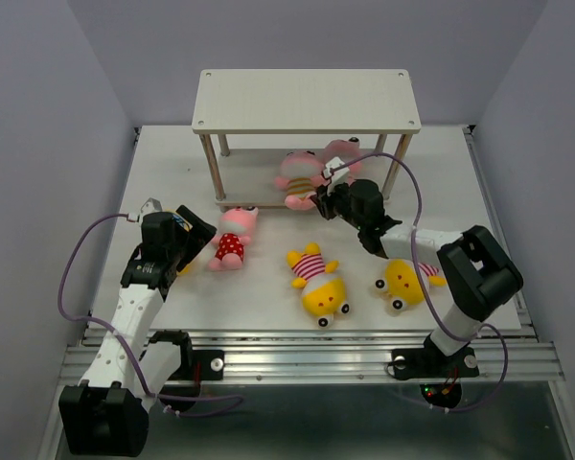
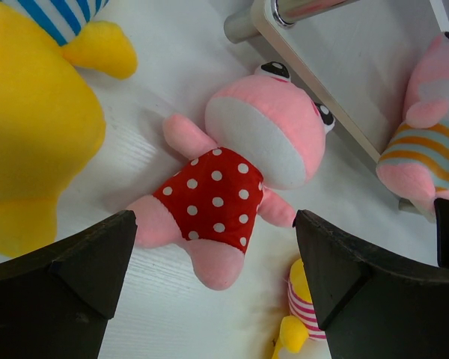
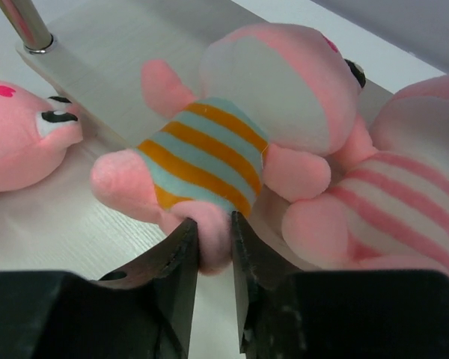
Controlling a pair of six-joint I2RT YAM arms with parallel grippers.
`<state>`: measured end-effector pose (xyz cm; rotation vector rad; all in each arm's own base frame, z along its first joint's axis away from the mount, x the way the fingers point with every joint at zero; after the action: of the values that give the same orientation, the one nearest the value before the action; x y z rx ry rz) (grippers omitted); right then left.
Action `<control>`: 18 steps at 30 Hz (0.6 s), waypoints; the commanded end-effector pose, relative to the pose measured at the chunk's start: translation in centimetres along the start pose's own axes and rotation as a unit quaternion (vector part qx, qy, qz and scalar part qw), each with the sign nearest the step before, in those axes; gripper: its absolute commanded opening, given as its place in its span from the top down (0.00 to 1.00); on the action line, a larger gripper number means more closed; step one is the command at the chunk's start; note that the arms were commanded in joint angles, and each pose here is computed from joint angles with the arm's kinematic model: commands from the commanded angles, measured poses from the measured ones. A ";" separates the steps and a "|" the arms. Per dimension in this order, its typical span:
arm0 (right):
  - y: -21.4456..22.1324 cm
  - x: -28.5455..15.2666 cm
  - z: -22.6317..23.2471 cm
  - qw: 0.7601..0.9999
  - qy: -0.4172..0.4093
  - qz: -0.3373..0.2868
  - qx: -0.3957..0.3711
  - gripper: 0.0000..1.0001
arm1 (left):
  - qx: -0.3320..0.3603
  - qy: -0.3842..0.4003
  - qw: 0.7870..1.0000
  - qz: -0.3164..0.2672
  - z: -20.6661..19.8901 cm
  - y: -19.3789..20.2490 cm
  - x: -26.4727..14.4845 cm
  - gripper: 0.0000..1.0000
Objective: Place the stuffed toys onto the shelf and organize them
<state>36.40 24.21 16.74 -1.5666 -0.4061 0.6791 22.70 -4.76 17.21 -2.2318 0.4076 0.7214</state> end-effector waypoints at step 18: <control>-2.1 0.4 -0.8 0.999 0.027 -0.023 0.025 0.42 | 0.004 0.020 1.000 -0.022 -1.2 -1.1 -0.4 0.01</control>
<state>36.61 24.43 16.03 -1.5204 -0.3691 0.6809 22.73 -4.76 17.23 -2.2321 0.4068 0.7191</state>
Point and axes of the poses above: each gripper's point midway between its finger pads, its own x axis out along the fingers, its own z axis along the line the jaws close on, y = z × x, the point moved 6 cm from there along -x, back along the fingers, and after that the axes turned 3 degrees about x, right-handed, at the moved point
